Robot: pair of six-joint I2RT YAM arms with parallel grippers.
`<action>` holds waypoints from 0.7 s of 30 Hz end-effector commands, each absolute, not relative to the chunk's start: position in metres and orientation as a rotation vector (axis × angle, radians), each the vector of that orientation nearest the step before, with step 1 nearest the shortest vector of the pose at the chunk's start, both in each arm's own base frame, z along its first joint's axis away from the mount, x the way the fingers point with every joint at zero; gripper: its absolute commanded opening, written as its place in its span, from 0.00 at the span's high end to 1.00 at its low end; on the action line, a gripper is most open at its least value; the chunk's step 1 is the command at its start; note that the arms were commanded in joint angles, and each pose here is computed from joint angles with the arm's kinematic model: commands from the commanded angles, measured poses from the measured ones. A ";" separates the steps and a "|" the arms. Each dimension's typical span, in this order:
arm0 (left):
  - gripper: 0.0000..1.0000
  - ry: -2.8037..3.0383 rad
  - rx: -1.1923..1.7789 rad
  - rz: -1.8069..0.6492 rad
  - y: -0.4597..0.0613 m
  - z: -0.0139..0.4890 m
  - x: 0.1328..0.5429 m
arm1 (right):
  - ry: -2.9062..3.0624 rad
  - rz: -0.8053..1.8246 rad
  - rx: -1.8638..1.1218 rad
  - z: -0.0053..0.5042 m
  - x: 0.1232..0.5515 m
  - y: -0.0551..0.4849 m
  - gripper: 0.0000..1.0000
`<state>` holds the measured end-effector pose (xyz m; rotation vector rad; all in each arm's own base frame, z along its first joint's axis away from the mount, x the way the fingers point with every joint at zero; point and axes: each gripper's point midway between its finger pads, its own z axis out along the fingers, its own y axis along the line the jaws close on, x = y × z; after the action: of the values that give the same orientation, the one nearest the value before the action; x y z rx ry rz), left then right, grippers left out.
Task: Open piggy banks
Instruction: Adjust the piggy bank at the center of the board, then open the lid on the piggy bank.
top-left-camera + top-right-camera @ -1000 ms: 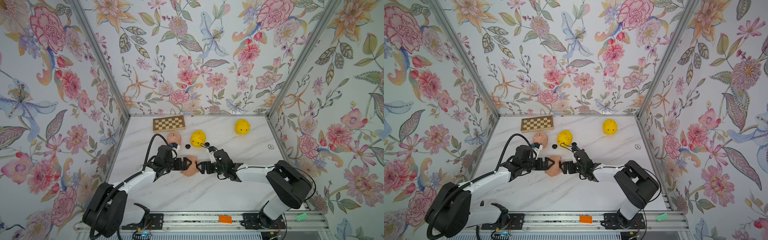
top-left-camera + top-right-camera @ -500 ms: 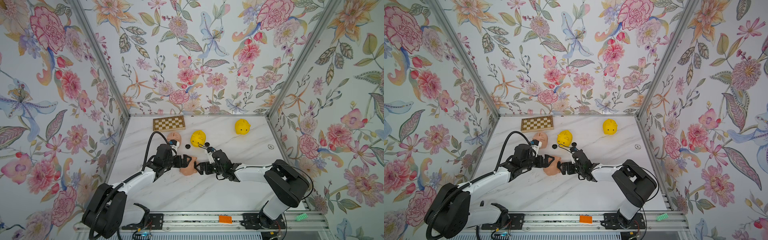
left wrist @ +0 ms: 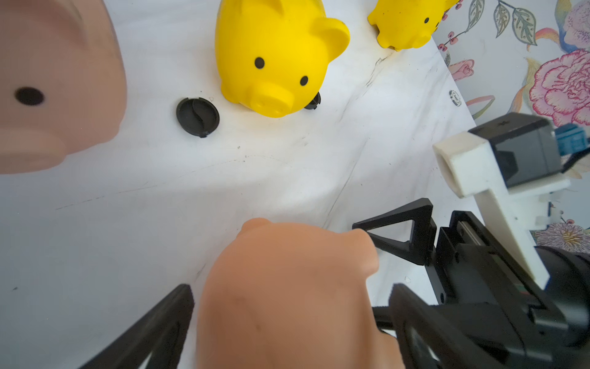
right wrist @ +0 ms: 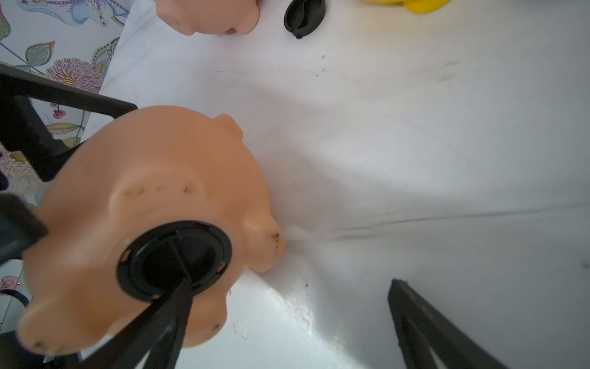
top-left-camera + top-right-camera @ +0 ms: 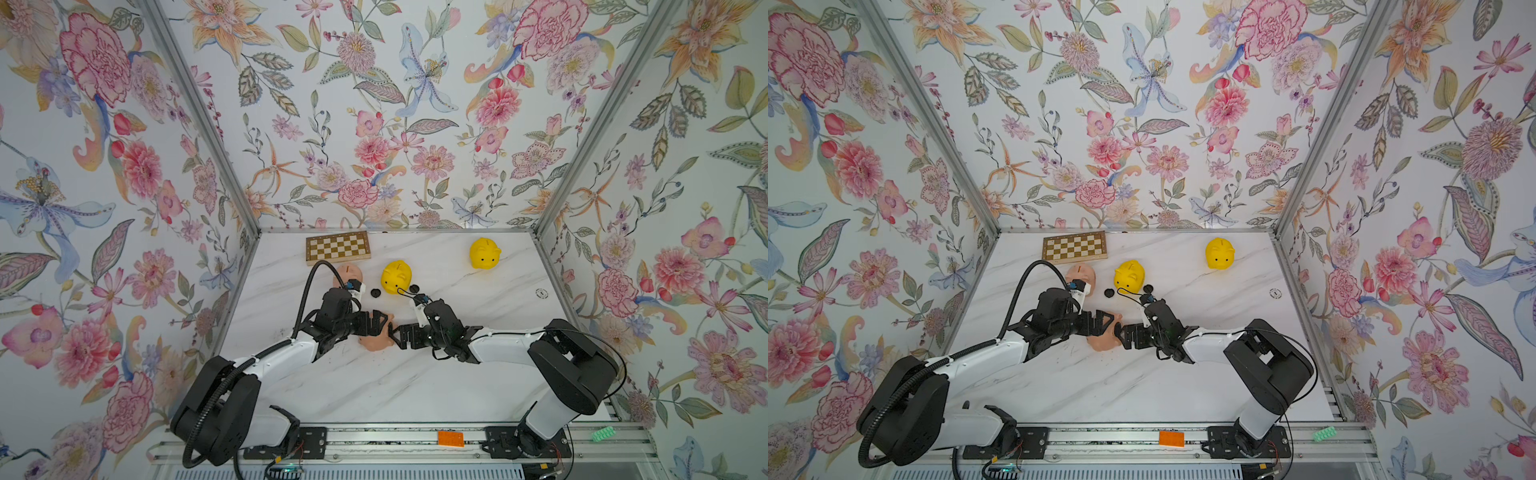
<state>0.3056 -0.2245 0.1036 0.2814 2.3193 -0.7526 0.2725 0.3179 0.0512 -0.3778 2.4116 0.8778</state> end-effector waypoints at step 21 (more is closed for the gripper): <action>0.01 2.269 0.288 -0.715 -0.234 0.084 0.310 | 2.399 0.892 -0.396 0.052 0.273 0.327 0.02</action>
<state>0.3146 -0.2348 0.0937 0.2895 2.2571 -0.7236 0.2718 0.3183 0.0490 -0.3803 2.4168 0.8765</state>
